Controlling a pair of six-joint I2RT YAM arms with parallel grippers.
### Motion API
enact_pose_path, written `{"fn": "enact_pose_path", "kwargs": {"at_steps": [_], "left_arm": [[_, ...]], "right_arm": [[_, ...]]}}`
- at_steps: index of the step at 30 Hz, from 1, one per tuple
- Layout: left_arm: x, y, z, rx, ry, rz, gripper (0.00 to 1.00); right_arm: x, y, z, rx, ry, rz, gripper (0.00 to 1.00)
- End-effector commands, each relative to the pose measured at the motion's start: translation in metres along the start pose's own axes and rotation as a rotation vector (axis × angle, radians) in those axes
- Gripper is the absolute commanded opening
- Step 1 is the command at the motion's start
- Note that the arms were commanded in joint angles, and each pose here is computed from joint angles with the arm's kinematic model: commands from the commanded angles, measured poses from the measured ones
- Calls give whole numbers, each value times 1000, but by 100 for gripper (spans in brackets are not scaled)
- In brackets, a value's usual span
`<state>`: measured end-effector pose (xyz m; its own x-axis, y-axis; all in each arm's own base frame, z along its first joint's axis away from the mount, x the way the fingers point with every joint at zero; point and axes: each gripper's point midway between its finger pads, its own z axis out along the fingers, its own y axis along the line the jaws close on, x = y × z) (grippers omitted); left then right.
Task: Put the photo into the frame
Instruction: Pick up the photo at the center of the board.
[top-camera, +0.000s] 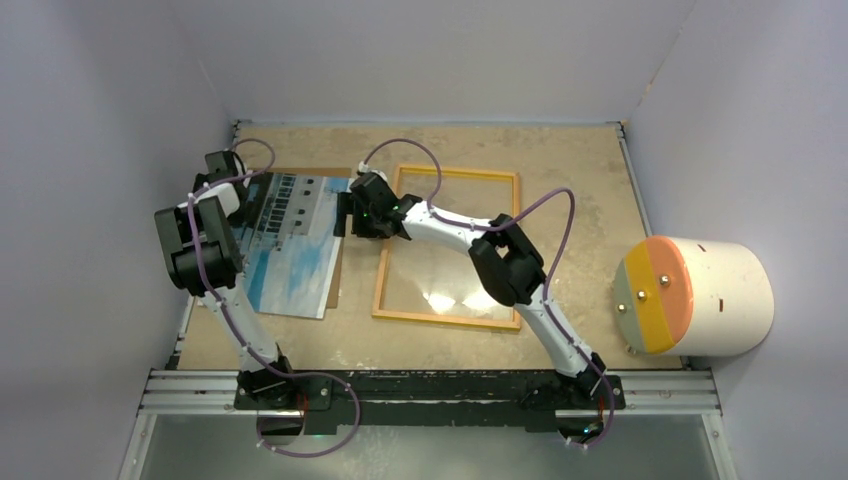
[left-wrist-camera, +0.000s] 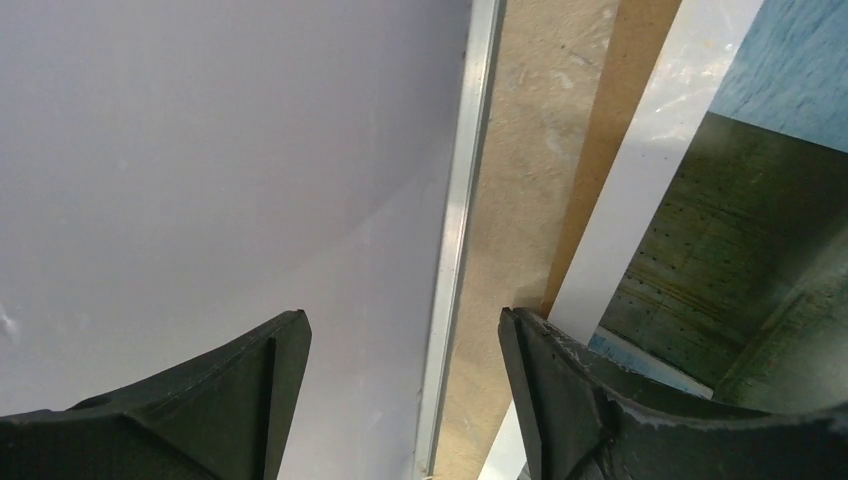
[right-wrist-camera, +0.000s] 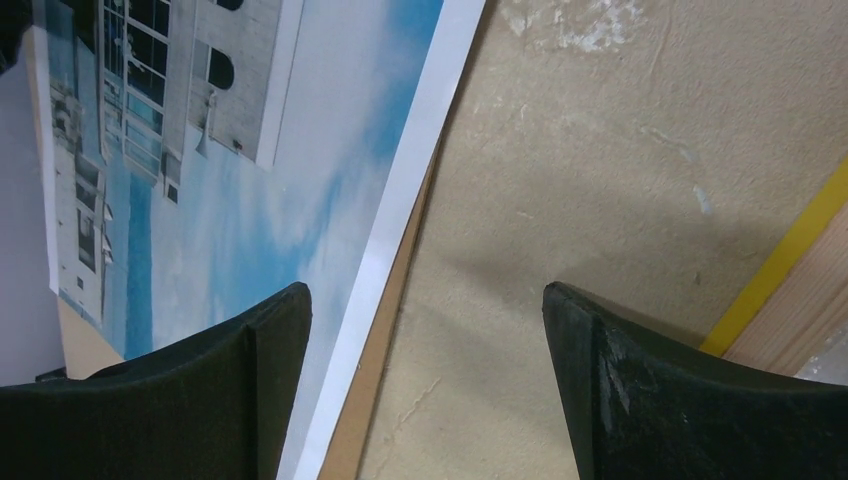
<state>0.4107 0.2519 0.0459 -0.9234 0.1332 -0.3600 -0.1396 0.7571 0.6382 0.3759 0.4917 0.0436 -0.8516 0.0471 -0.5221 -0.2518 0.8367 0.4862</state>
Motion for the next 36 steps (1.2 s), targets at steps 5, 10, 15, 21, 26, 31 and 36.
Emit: {"fn": "enact_pose_path", "kwargs": {"at_steps": [5, 10, 15, 21, 26, 31, 36], "left_arm": [[15, -32, -6, 114, -6, -8, 75], [17, -43, -19, 128, -27, 18, 76], [17, -45, -27, 98, -49, 52, 76], [16, -44, -27, 77, -54, 75, 77], [19, -54, -23, 87, -40, 99, 77], [22, -61, -18, 93, -31, 124, 77], [24, -65, -14, 93, -29, 143, 77]], "right_arm": [[19, -28, 25, 44, 63, 80, 87], [19, -35, 31, 55, 62, 119, 86], [15, -52, 35, 86, 48, 167, 85], [-24, -81, 36, 115, -62, 226, 86], [-49, -83, 44, 143, -129, 179, 86], [-61, -87, 57, 155, -186, 162, 85], [-72, -87, 73, 146, -216, 151, 84]]}}
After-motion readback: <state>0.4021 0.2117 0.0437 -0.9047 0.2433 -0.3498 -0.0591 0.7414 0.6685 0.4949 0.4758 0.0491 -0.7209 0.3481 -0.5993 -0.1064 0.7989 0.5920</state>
